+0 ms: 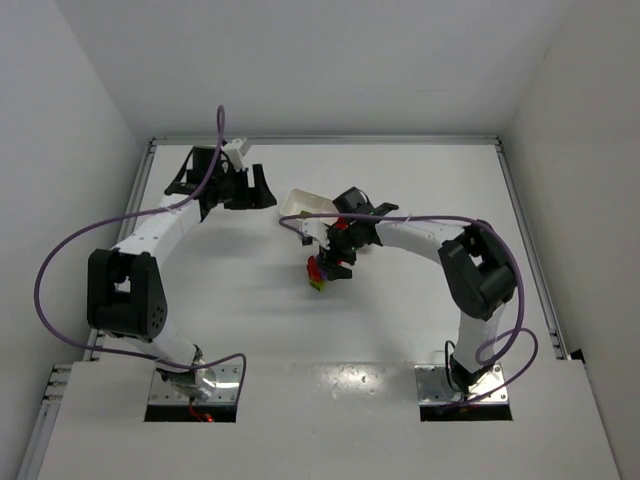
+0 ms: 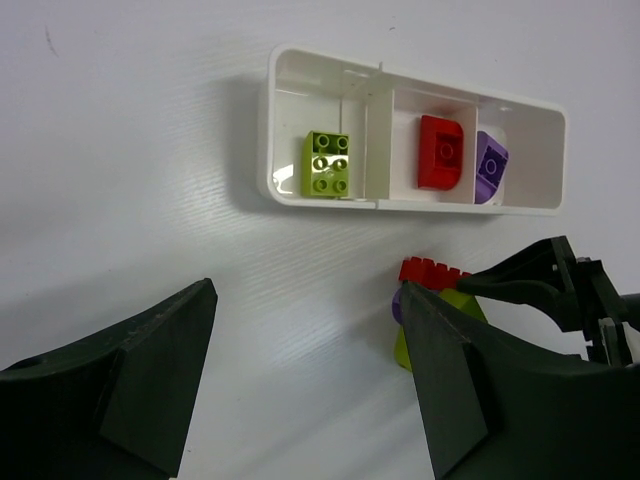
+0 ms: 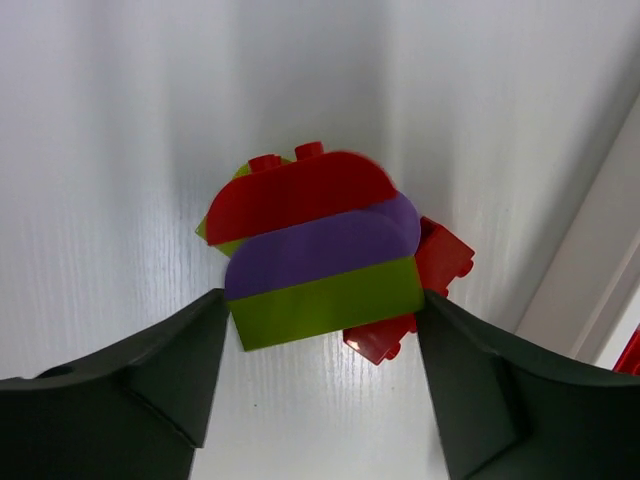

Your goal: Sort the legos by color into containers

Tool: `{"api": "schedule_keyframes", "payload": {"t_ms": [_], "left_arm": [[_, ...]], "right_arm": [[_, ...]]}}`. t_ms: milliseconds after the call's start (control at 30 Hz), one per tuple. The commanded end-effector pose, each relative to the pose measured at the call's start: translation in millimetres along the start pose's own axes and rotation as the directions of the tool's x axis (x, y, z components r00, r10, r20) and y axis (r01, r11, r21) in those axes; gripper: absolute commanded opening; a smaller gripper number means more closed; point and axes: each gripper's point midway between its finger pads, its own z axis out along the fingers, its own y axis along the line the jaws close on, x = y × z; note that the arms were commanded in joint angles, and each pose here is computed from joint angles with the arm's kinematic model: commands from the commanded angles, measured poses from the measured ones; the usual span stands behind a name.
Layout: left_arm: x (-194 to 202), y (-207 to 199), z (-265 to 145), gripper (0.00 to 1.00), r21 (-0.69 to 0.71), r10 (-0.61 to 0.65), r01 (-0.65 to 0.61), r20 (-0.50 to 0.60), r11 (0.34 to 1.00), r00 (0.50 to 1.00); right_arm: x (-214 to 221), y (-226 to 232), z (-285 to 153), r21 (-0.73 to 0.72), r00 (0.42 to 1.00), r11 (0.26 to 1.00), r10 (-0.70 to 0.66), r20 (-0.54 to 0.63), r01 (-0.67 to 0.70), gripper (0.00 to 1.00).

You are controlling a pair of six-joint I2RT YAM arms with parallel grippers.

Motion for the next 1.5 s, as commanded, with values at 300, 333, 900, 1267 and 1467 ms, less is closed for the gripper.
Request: {"api": "schedule_keyframes", "payload": {"t_ms": [300, 333, 900, 1267, 1467], "left_arm": [[4.3, -6.1, 1.6, 0.79, 0.069, -0.01, 0.01, -0.003, 0.998, 1.0], [8.8, -7.5, 2.0, 0.79, 0.082, -0.014, 0.015, -0.014, 0.997, 1.0], [67.4, -62.8, -50.6, 0.76, 0.515, -0.032, 0.131, -0.196, 0.847, 0.98], [70.2, -95.9, -51.4, 0.74, 0.621, 0.019, 0.137, -0.238, 0.772, 0.971], [77.2, -99.9, -46.6, 0.74, 0.626, 0.026, 0.15, -0.264, 0.766, 0.964]], "right_arm": [[-11.4, 1.3, -3.4, -0.045, 0.996, 0.996, -0.078, 0.039, 0.08, 0.35], [-12.6, 2.4, -6.2, -0.046, 0.996, 0.996, -0.078, 0.039, 0.08, 0.29], [-100.9, -27.7, -65.7, 0.187, 0.968, 0.981, -0.006, 0.25, -0.042, 0.0], [-122.9, -26.5, -65.0, 0.202, 0.963, 0.979, -0.053, 0.266, -0.002, 0.0], [-134.1, -24.7, -63.0, 0.2, 0.958, 0.98, -0.067, 0.28, 0.01, 0.0]]}}
